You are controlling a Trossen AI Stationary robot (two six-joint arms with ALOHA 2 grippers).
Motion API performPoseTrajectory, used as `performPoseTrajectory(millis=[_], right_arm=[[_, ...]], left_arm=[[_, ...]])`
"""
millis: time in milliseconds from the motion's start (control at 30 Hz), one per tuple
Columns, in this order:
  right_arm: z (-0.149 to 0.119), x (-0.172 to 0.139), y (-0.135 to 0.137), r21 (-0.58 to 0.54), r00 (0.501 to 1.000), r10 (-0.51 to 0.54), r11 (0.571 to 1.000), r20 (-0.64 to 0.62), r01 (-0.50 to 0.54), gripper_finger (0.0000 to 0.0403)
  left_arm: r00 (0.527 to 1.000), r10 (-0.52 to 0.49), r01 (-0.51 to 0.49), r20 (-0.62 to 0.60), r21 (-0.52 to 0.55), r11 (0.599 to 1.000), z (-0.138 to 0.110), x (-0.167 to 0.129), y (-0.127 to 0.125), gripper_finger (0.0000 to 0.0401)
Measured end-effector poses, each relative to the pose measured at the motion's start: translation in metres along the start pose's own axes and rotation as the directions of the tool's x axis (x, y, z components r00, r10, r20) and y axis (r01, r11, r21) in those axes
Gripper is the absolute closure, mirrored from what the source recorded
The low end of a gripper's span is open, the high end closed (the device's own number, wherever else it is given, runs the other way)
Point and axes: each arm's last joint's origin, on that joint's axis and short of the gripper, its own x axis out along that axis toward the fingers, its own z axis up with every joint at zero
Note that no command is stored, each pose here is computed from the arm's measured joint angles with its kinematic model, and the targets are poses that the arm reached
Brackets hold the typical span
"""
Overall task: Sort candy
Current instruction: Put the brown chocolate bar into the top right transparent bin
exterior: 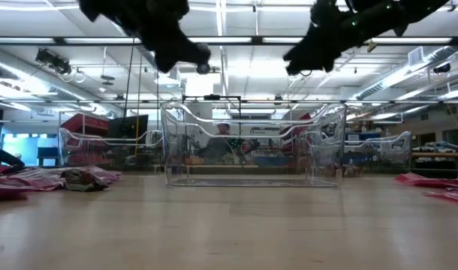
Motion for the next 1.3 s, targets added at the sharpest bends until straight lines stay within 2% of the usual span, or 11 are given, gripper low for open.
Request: performPoseTrajectory(millis=[133, 233, 400, 533, 867, 1067, 1300], right_arm=[[0.002, 0.016, 0.02, 0.02, 0.995, 0.06, 0.998, 0.08, -0.062, 0.0162], [0.003, 0.025, 0.03, 0.076, 0.989, 0.073, 0.994, 0.132, -0.084, 0.0166], [0.008, 0.042, 0.042, 0.072, 0.989, 0.066, 0.994, 0.132, -0.076, 0.0178], [0.016, 0.056, 0.048, 0.064, 0.99, 0.07, 0.995, 0.125, -0.078, 0.0188], [0.02, 0.081, 0.05, 0.056, 0.999, 0.01, 0.998, 0.03, -0.012, 0.0225], [0.02, 0.088, 0.051, 0.034, 1.0, 0.01, 0.999, -0.004, -0.01, 0.0275], [0.022, 0.086, 0.052, -0.013, 1.0, 0.015, 1.0, -0.008, -0.015, 0.0373]], left_arm=[[0.994, 0.036, -0.041, 0.107, 0.043, 0.998, 0.009, 0.009, 0.023, 0.0387], [0.987, 0.072, -0.092, 0.144, 0.133, 0.987, 0.01, 0.02, 0.033, 0.0387], [0.972, 0.155, -0.196, 0.179, 0.242, 0.95, 0.008, 0.041, 0.04, 0.0387], [0.962, 0.194, -0.239, 0.191, 0.251, 0.938, 0.005, 0.052, 0.043, 0.0387], [0.955, 0.178, -0.239, 0.238, 0.257, 0.937, 0.01, 0.052, 0.039, 0.0387], [0.955, 0.173, -0.235, 0.241, 0.258, 0.937, 0.01, 0.052, 0.037, 0.0387], [0.955, 0.168, -0.23, 0.243, 0.257, 0.939, 0.01, 0.052, 0.037, 0.0385]])
